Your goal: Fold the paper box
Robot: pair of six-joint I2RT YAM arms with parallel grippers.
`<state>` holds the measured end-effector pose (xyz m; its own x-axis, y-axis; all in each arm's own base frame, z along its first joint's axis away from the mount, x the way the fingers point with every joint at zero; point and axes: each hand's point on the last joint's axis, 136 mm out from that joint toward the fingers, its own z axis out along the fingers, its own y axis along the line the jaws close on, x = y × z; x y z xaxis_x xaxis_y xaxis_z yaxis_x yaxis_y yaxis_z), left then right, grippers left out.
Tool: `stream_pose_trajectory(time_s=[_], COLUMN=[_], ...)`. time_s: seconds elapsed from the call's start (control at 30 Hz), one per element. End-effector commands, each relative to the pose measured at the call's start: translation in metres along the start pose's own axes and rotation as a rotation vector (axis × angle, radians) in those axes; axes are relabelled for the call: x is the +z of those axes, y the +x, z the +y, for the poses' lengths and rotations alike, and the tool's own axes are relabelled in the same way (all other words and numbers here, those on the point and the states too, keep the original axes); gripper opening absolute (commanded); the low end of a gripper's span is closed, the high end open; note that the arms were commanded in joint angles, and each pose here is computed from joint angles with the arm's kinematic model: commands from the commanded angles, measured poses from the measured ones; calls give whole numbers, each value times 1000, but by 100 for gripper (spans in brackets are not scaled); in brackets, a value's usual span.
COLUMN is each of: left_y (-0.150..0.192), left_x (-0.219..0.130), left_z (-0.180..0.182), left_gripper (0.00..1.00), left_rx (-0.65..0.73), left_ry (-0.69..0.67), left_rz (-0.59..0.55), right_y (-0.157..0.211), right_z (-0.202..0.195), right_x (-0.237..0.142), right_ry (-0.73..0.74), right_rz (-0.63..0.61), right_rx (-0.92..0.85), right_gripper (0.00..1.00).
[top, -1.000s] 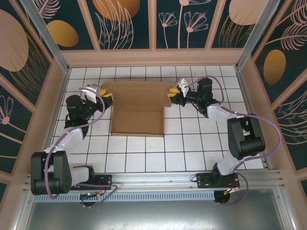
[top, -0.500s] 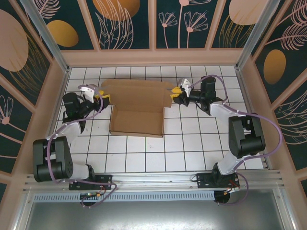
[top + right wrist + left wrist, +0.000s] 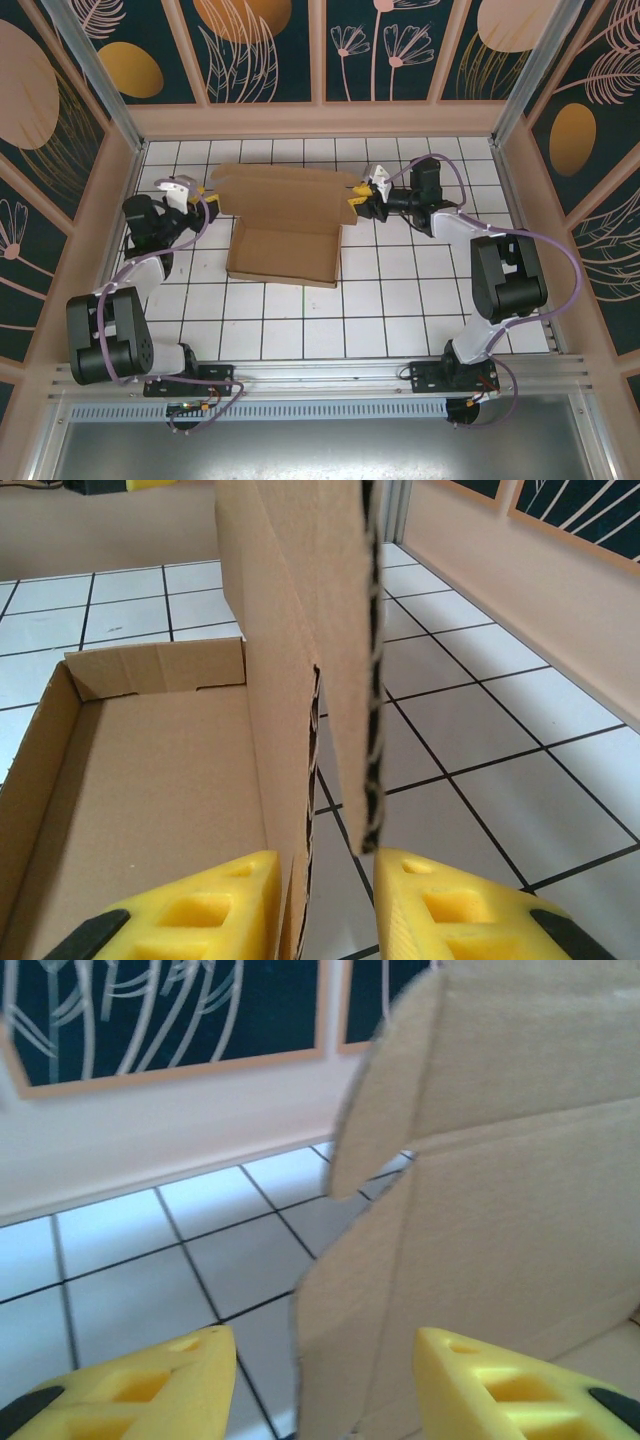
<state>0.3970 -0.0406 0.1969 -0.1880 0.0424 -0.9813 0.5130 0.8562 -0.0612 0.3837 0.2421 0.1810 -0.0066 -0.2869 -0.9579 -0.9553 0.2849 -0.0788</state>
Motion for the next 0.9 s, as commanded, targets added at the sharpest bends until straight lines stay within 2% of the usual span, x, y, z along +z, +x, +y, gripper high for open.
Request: stream_pose_trajectory(time_s=[0.0, 0.1, 0.3, 0.5, 0.57, 0.73, 0.87], left_y=[-13, -15, -15, -1, 8, 8, 3], left_x=[-2, 3, 20, 42, 49, 46, 42], left_z=[11, 13, 0, -29, -34, -29, -30], left_gripper=[51, 52, 51, 47, 42, 18, 9], left_rx=[45, 54, 51, 93, 106, 128, 144], left_ry=[-56, -36, 119, 256, 274, 217, 198], left_rz=[-41, -35, -11, 64, 109, 114, 98], right_y=[-12, -9, -7, -9, -12, -11, -9], right_z=[-5, -3, 2, 4, 3, 1, 0], right_x=[-3, -3, 2, 8, 8, 9, 9], right_ry=[21, 16, -5, -14, -8, 19, 33], right_rz=[-16, -13, -16, -6, -4, 35, 58], right_rx=[-40, -32, -18, -3, -2, -6, -8], right_gripper=[30, 30, 31, 30, 27, 10, 11])
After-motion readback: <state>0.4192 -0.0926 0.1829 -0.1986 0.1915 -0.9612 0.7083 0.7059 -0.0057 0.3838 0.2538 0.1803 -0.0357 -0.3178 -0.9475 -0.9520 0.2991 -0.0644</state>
